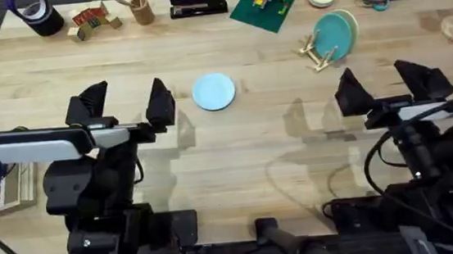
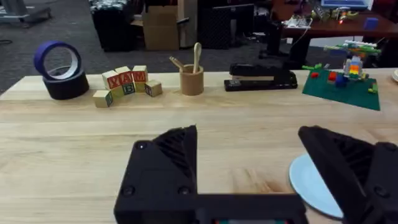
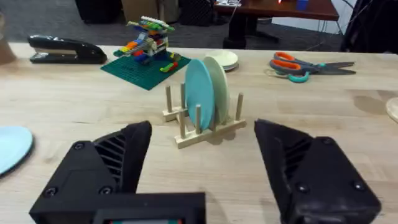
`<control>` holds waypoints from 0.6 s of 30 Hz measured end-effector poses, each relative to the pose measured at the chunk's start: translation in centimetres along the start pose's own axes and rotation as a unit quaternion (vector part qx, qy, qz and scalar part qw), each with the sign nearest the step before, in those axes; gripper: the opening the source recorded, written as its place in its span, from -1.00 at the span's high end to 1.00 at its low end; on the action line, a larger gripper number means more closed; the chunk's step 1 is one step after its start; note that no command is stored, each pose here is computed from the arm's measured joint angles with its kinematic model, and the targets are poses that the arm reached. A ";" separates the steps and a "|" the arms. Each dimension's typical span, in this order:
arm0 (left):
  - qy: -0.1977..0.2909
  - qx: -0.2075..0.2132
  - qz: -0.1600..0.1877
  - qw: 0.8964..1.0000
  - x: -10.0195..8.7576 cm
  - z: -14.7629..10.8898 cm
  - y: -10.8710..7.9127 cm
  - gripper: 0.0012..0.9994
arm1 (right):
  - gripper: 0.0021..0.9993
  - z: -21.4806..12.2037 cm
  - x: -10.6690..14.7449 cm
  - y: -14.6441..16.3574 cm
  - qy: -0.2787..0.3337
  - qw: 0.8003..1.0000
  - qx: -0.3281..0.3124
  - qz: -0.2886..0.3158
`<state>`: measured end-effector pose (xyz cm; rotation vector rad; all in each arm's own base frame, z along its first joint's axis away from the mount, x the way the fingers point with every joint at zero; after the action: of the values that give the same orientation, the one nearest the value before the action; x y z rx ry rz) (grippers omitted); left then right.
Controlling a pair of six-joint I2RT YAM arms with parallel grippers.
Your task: Pick up the plates from the table one by one and place each into a slot on the dish rack.
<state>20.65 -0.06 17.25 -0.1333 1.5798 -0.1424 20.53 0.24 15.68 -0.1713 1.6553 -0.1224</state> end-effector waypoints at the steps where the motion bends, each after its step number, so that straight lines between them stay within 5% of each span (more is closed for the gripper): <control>1: 0.000 0.000 0.000 1.000 0.0 0.0 0.0 -0.99 | -0.99 0.0 0.0 0.0 0.000 1.000 -0.001 0.000; 11: 0.007 -0.001 0.000 1.000 -0.7 0.1 -0.1 -0.98 | -0.99 -0.7 0.0 0.2 0.084 0.996 -0.022 0.003; 18: 0.030 -0.005 -0.001 1.000 -4.7 1.0 -0.8 -0.98 | -0.99 0.3 -5.2 -0.7 0.135 0.990 -0.036 0.002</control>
<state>21.73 -0.06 22.06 -0.1387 1.6406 -0.1405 21.33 0.48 20.82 -0.2128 1.9316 -0.0862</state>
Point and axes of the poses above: each hand's point on the last joint's axis, 136 mm out from that joint toward the fingers, its own z axis out along the fingers, its own y axis along the line the jaws close on, x = y × z, the point moved 4 cm from there along -z, back along the fingers, and after that the axes turned 10 degrees about -z, right-handed, at the moved point
